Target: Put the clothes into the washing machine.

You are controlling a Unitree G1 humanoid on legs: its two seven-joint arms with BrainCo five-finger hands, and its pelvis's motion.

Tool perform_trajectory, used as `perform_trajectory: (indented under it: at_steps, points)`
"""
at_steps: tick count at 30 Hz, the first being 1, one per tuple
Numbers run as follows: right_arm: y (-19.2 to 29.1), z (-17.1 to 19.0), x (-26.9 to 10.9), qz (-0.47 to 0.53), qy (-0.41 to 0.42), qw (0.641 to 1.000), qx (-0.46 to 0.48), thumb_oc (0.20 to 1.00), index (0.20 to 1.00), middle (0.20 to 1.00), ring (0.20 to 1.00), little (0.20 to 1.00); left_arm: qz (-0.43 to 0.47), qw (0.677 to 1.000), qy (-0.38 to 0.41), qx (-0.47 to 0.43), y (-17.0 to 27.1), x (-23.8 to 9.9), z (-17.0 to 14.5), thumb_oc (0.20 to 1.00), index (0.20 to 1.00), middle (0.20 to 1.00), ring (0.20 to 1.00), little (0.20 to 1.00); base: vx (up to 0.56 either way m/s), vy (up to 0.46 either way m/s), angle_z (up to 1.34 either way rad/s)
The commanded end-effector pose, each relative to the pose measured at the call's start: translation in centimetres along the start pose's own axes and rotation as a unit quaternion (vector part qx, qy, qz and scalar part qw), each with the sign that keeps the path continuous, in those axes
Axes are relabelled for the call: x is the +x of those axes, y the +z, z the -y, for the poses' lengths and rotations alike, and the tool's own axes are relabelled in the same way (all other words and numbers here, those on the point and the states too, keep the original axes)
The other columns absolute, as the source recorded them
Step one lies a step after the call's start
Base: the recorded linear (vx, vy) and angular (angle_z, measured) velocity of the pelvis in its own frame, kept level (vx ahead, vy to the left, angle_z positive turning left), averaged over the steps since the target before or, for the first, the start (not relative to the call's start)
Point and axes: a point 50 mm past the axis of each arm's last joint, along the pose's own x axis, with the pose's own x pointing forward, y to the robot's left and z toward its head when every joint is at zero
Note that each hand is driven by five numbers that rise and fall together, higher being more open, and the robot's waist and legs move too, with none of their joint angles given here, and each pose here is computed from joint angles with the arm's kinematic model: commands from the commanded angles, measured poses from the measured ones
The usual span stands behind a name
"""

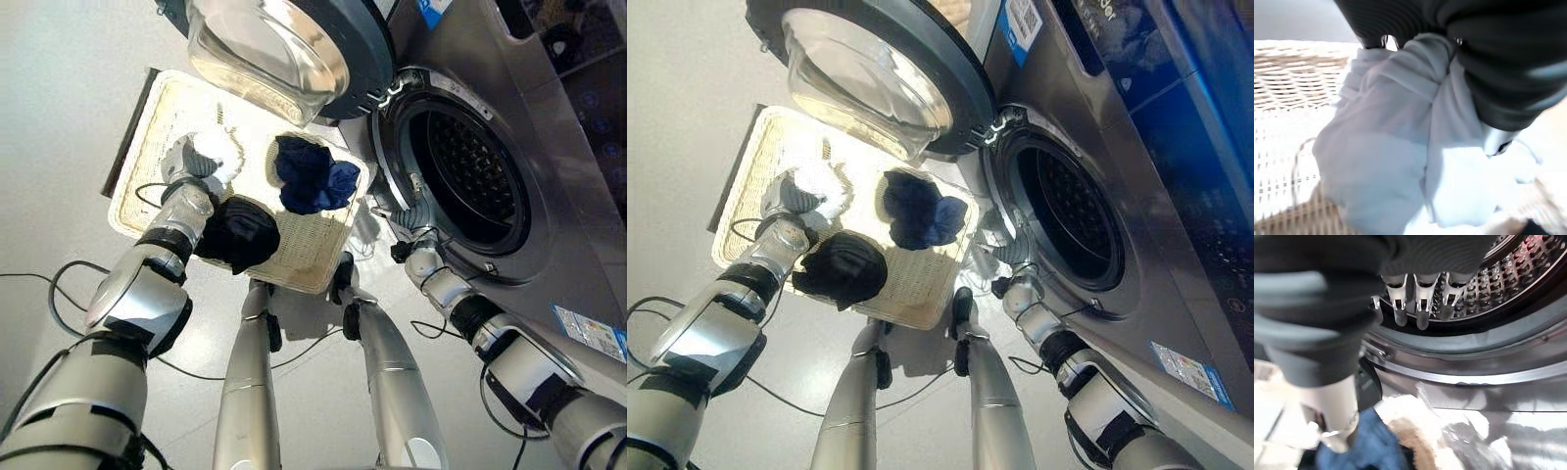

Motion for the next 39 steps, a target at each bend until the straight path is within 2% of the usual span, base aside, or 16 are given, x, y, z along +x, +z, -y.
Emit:
perform_trajectory:
  at_steps: [1, 3, 4, 10, 11, 13, 16, 18, 19, 24, 33, 39]
  points:
    - [0.7, 1.6, 0.1, 0.032, -0.04, 0.998, 0.032, 1.0, 1.0, 1.0, 1.0, 1.0, 0.046, 0.998, 0.042, -0.024, 1.1, -0.4, 0.1, 0.2, 0.2, 0.2, 0.2, 0.2, 0.03, -0.016, 0.03]
    - [0.8, 1.7, 0.1, 0.034, -0.041, 0.998, 0.031, 1.0, 1.0, 1.0, 1.0, 1.0, 0.054, 0.997, 0.045, -0.026, 1.2, -0.5, 0.1, 0.2, 0.2, 0.2, 0.2, 0.2, 0.04, -0.013, -0.02]
    - [0.9, 1.8, -0.3, 0.046, -0.04, 0.998, 0.031, 1.0, 1.0, 1.0, 1.0, 1.0, 0.093, 0.993, 0.059, -0.031, 1.6, -1.2, 0.3, 0.2, 0.2, 0.2, 0.2, 0.2, 0.04, -0.011, 0.0]
    - [1.5, 1.8, -0.7, 0.059, -0.014, 0.997, 0.045, 1.0, 1.0, 1.0, 1.0, 1.0, 0.187, 0.978, 0.086, -0.012, 3.2, -2.4, 0.4, 0.2, 0.2, 0.2, 0.2, 0.2, 0.02, -0.017, 0.04]
    - [1.3, 1.7, -0.9, 0.046, 0.014, 0.995, 0.087, 1.0, 1.0, 1.0, 1.0, 1.0, 0.232, 0.968, 0.093, -0.009, 4.1, -3.1, 0.6, 0.2, 0.2, 0.2, 0.2, 0.2, 0.01, -0.04, 0.05]
    - [1.3, 1.4, -1.2, 0.041, 0.038, 0.992, 0.111, 1.0, 1.0, 1.0, 1.0, 1.0, 0.25, 0.964, 0.091, -0.008, 4.3, -3.6, 0.8, 0.2, 0.2, 0.2, 0.2, 0.2, 0.02, -0.038, 0.03]
    - [1.4, 0.7, -1.8, 0.024, 0.113, 0.973, 0.198, 1.0, 1.0, 1.0, 1.0, 1.0, 0.295, 0.952, 0.081, 0.0, 5.0, -4.5, 1.1, 0.2, 0.2, 0.2, 0.2, 0.2, 0.01, -0.027, 0.02]
    - [1.4, 0.7, -1.8, 0.024, 0.113, 0.973, 0.198, 1.0, 1.0, 1.0, 1.0, 1.0, 0.295, 0.952, 0.081, 0.0, 5.0, -4.5, 1.1, 0.2, 0.2, 0.2, 0.2, 0.2, 0.02, -0.034, 0.04]
    - [0.7, -0.4, -2.8, -0.018, 0.227, 0.911, 0.344, 1.0, 1.0, 1.0, 1.0, 1.0, 0.353, 0.934, 0.055, 0.011, 5.6, -5.7, 1.5, 0.2, 0.2, 0.2, 0.2, 0.2, 0.04, -0.082, 0.06]
    - [0.0, -1.1, -3.0, -0.058, 0.285, 0.836, 0.465, 1.0, 1.0, 1.0, 1.0, 1.0, 0.414, 0.91, 0.021, 0.009, 6.6, -6.9, 1.9, 0.2, 0.2, 0.2, 0.2, 0.2, 0.03, -0.047, 0.03]
    - [0.9, -2.3, -2.2, -0.089, 0.324, 0.742, 0.581, 1.0, 1.0, 1.0, 1.0, 1.0, 0.522, 0.853, -0.008, 0.008, 9.0, -9.4, 2.4, 0.2, 0.2, 0.2, 0.2, 0.2, 0.0, 0.0, 0.0]
    - [2.7, -2.9, -1.5, -0.067, 0.336, 0.714, 0.611, 1.0, 1.0, 1.0, 1.0, 1.0, 0.562, 0.826, -0.023, 0.018, 10.6, -10.3, 3.1, 0.2, 0.2, 0.2, 0.2, 0.2, 0.0, 0.0, 0.0]
